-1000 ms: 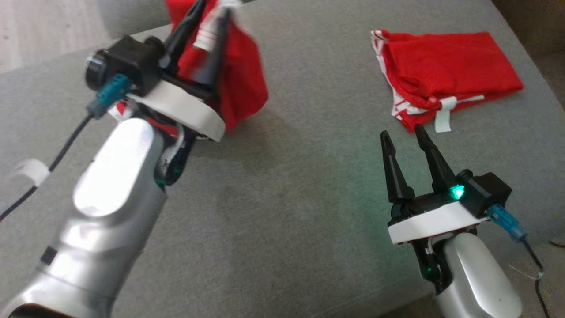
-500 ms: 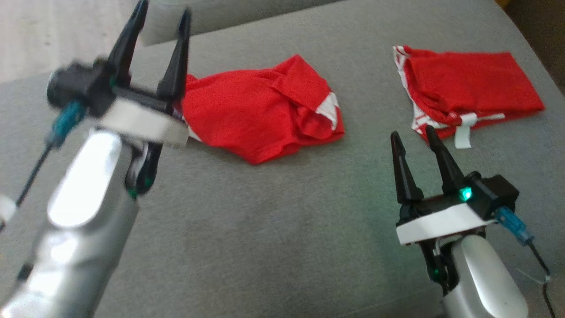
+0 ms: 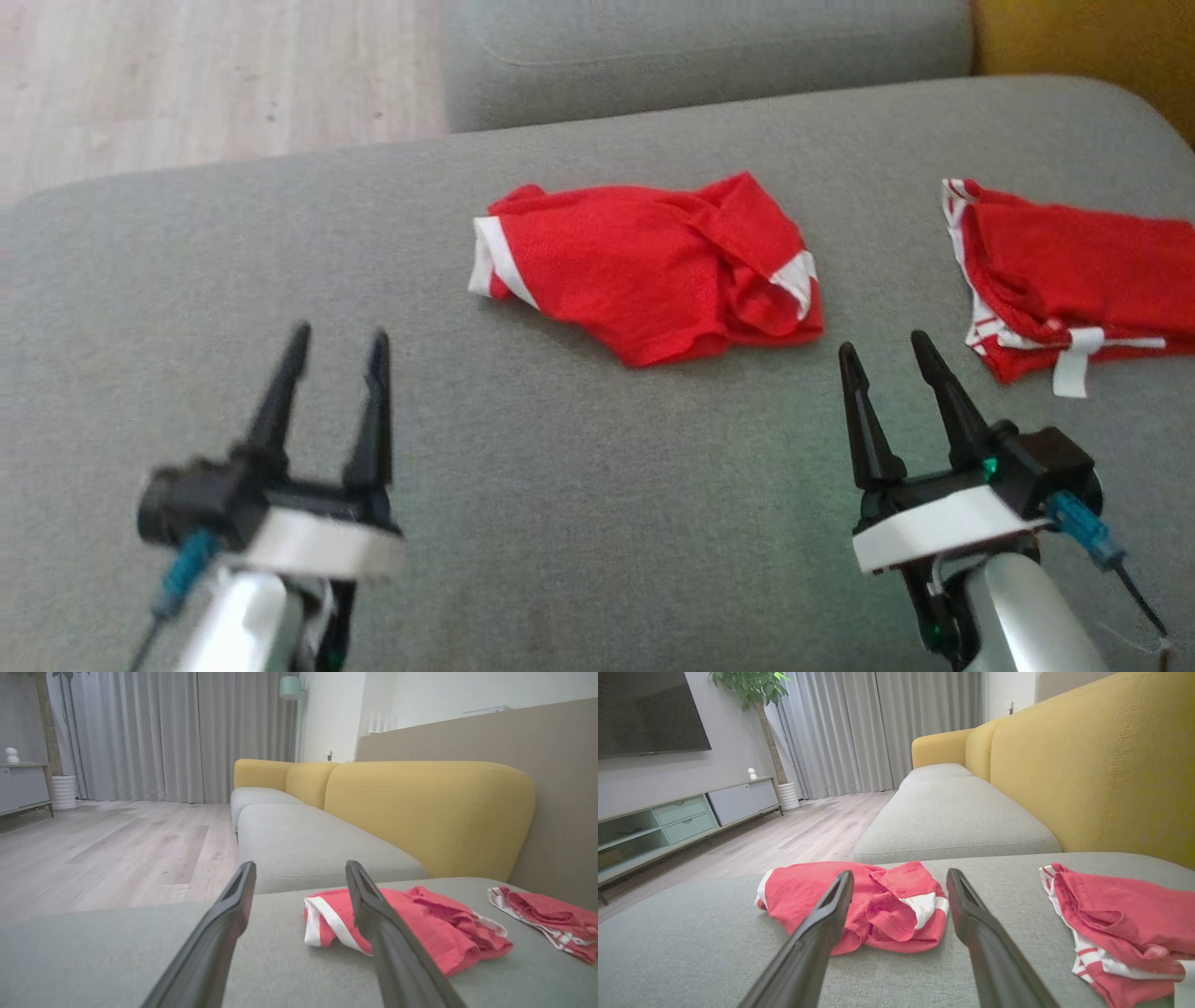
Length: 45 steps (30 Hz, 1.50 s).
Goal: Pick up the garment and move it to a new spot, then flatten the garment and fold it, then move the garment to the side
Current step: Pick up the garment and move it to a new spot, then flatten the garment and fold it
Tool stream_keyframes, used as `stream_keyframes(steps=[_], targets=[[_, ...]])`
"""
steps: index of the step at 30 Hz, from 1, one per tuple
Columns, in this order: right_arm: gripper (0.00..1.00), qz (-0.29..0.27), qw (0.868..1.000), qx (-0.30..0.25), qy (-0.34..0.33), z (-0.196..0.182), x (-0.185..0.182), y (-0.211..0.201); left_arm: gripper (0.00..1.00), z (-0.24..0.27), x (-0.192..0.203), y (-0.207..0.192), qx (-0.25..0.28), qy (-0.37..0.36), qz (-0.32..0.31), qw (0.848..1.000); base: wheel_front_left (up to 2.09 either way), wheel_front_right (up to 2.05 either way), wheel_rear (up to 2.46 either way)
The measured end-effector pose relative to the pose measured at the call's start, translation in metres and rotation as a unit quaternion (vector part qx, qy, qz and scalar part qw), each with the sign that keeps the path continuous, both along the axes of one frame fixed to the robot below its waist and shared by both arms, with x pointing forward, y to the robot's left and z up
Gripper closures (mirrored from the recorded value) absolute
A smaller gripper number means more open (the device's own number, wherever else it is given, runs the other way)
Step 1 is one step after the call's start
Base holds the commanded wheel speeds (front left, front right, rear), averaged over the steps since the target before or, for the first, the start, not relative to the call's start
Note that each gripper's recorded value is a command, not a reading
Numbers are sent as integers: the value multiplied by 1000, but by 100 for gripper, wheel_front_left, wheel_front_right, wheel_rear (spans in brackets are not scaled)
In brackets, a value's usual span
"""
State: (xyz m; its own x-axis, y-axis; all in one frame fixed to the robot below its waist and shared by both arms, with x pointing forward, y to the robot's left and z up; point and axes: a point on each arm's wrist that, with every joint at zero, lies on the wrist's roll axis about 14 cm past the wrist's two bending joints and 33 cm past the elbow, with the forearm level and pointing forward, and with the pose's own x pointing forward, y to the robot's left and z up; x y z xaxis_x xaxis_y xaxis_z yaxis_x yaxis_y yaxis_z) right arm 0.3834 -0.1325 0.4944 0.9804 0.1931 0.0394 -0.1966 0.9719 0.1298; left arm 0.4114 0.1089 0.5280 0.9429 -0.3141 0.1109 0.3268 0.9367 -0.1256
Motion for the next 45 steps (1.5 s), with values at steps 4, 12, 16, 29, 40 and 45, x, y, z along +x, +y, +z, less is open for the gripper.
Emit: stream_keyframes(steps=[4, 12, 16, 29, 40, 45], targets=[[0, 6, 1000, 1, -2, 1, 0, 4, 0, -19, -27, 3, 12, 19, 14, 1000, 0, 0, 0], [0, 16, 1000, -6, -1, 0, 0, 11, 0, -21, -38, 17, -8, 20, 50, 999, 0, 0, 0], [0, 25, 1000, -10, 4, -4, 1, 16, 0, -20, -38, 19, -8, 17, 53, 998, 0, 0, 0], [0, 134, 986, -88, 38, -40, 40, 82, 0, -28, -28, 35, -18, 28, 81, 996, 0, 0, 0], [0, 217, 961, -145, 89, -83, 65, 133, 0, -42, -33, 66, -12, 52, 130, 990, 0, 0, 0], [0, 240, 948, -177, 108, -100, 72, 143, 0, -48, -37, 74, -10, 61, 144, 988, 0, 0, 0]])
